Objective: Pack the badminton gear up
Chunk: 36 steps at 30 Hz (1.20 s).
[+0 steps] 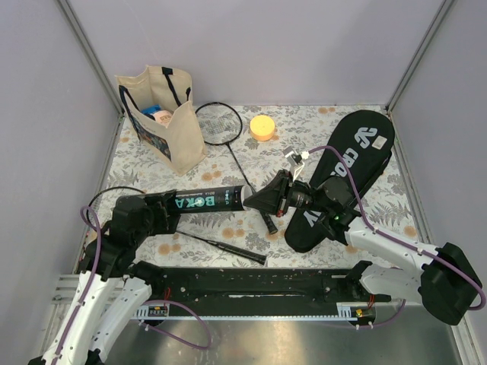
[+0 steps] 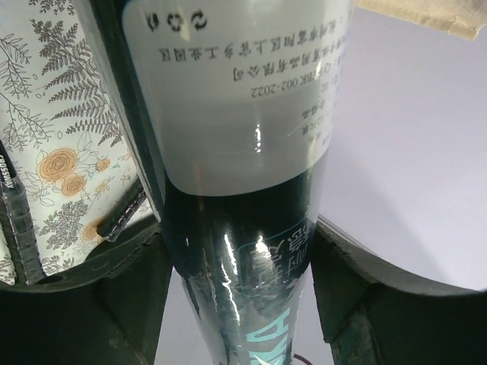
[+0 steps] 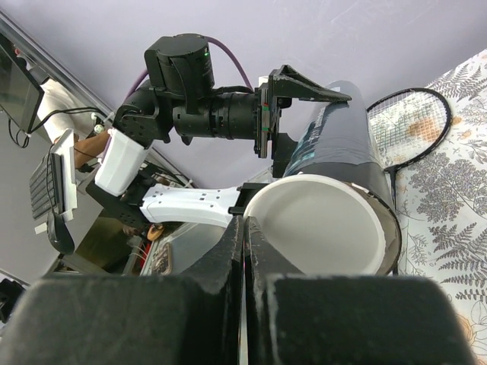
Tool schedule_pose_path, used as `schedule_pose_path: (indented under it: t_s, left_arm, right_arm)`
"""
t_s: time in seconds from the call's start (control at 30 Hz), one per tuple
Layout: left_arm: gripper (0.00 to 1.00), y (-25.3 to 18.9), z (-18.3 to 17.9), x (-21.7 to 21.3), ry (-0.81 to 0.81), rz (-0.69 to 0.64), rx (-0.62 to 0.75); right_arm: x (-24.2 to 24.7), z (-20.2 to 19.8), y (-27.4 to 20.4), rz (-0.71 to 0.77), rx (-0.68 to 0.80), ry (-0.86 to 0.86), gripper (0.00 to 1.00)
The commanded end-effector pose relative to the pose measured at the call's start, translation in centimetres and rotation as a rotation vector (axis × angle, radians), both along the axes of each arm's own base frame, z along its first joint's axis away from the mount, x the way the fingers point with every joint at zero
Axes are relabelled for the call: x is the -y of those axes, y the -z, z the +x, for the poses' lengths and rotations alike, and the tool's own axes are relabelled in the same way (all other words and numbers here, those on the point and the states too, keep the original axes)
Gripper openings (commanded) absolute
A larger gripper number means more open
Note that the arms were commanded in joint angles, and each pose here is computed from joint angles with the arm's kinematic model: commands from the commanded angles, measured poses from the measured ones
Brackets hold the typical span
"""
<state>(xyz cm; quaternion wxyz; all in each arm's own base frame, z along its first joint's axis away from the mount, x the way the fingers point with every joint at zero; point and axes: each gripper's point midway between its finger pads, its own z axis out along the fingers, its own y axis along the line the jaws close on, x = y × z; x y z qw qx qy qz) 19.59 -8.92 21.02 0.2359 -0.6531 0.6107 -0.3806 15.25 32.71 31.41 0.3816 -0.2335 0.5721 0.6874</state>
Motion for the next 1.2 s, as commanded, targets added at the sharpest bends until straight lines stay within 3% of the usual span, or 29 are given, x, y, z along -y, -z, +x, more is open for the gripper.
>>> schedule_pose_path:
  t_s: [0.0, 0.67, 1.17]
  left_arm:
    - [0.25, -6.1, 0.0, 1.9, 0.08, -0.133, 0.177]
    - [0.25, -7.0, -0.7, 2.5, 0.131, -0.143, 0.21]
    - [0.24, -7.2, -0.5, 3.3, 0.179, -0.129, 0.233]
  right_arm:
    - [0.2, -0.7, -0.8, 0.017, 0.031, -0.013, 0.0]
    - [0.9, -1.0, -2.6, 0.042, 0.054, 0.014, 0.0]
    - [0.3, -2.1, -1.9, 0.05, -0.019, -0.099, 0.0]
